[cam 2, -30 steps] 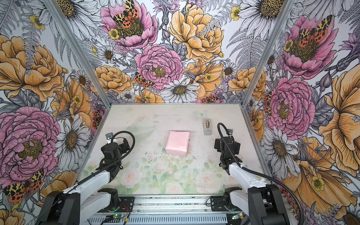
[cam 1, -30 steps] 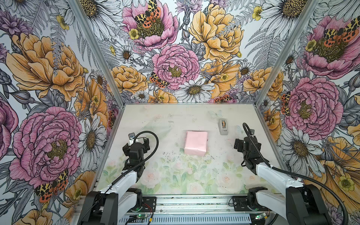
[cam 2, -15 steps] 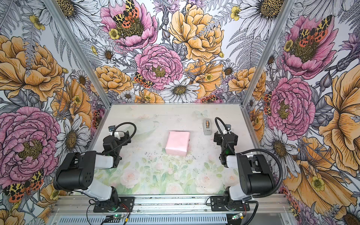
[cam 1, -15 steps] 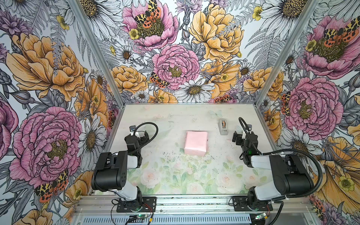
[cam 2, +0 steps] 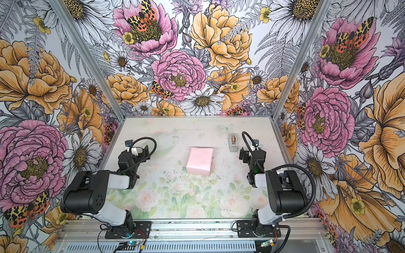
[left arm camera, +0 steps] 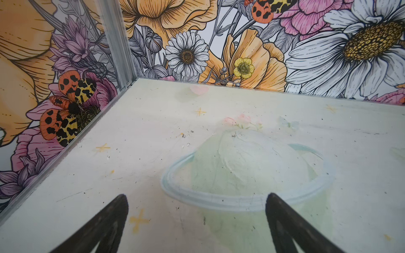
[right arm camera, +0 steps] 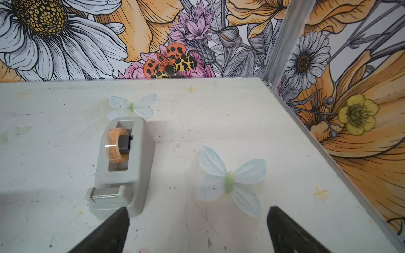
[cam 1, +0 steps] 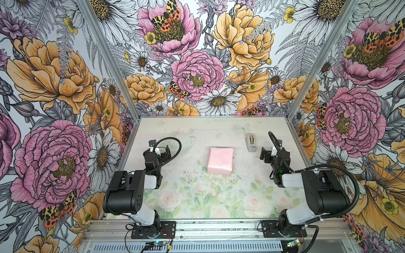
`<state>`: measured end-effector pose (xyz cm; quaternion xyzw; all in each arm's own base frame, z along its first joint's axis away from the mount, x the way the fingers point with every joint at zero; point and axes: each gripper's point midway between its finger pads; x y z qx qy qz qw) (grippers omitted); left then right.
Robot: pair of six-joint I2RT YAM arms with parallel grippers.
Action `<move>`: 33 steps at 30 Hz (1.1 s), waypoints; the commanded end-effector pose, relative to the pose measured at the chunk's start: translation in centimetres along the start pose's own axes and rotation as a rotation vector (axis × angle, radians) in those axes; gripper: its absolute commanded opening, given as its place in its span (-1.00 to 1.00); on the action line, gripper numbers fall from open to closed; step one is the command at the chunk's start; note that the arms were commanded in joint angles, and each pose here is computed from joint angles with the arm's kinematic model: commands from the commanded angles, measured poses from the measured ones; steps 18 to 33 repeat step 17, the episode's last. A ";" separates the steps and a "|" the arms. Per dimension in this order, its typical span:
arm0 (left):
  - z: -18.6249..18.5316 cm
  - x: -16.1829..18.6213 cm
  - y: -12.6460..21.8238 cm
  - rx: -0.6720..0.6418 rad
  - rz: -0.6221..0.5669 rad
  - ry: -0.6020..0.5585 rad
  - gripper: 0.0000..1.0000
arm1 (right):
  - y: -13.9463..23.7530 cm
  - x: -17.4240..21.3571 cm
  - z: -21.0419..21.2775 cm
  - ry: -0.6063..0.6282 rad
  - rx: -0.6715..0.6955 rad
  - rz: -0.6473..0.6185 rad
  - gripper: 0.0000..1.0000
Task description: Wrap the gift box in paper
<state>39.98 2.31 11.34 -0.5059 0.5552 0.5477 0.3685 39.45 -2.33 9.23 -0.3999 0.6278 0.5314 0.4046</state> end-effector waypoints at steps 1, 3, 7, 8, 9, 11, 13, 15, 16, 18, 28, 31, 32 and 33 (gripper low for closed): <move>-0.4 -1.6 -0.1 0.006 -0.051 -0.002 0.98 | -0.3 -2.0 -0.3 -0.009 -0.001 -0.060 0.99; -0.4 -1.7 -0.1 0.006 -0.052 -0.003 0.98 | -0.4 -1.9 -0.2 -0.010 -0.002 -0.058 0.99; -0.3 -1.6 -0.1 0.004 -0.051 -0.002 0.98 | -0.4 -1.9 -0.3 -0.010 -0.001 -0.056 0.99; -0.4 -1.7 -0.1 0.006 -0.052 -0.004 0.98 | -0.4 -1.9 -0.3 -0.009 -0.001 -0.056 0.99; -0.4 -1.6 -0.1 0.005 -0.050 -0.004 0.98 | -0.4 -1.9 -0.3 -0.010 -0.001 -0.056 0.99; -0.4 -1.6 -0.1 0.005 -0.050 -0.004 0.98 | -0.4 -1.9 -0.3 -0.009 0.000 -0.057 0.99; -0.5 -1.6 -0.1 0.005 -0.051 -0.007 0.98 | -0.4 -1.9 -0.3 -0.009 0.000 -0.058 0.99; -0.5 -1.6 -0.1 0.004 -0.050 -0.007 0.98 | -0.4 -1.9 -0.3 -0.010 -0.001 -0.057 0.99; -0.4 -1.6 -0.2 0.004 -0.049 -0.004 0.98 | -0.4 -1.9 -0.3 -0.009 0.000 -0.058 0.99; -0.4 -1.7 -0.2 0.004 -0.051 -0.005 0.97 | -0.4 -1.9 -0.3 -0.010 -0.001 -0.056 0.99; -0.4 -1.7 -0.2 0.004 -0.051 -0.005 0.97 | -0.4 -1.9 -0.3 -0.010 -0.001 -0.056 0.99; -0.4 -1.7 -0.2 0.004 -0.051 -0.005 0.97 | -0.4 -1.9 -0.3 -0.010 -0.001 -0.056 0.99; -0.4 -1.7 -0.2 0.004 -0.051 -0.005 0.97 | -0.4 -1.9 -0.3 -0.010 -0.001 -0.056 0.99; -0.4 -1.7 -0.2 0.004 -0.051 -0.005 0.97 | -0.4 -1.9 -0.3 -0.010 -0.001 -0.056 0.99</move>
Point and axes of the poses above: each gripper's point midway between its finger pads, its own y axis back along the fingers, its own z axis along the line the jaws close on, x = y × z, and after that the axes turned 5 degrees about y, right-handed
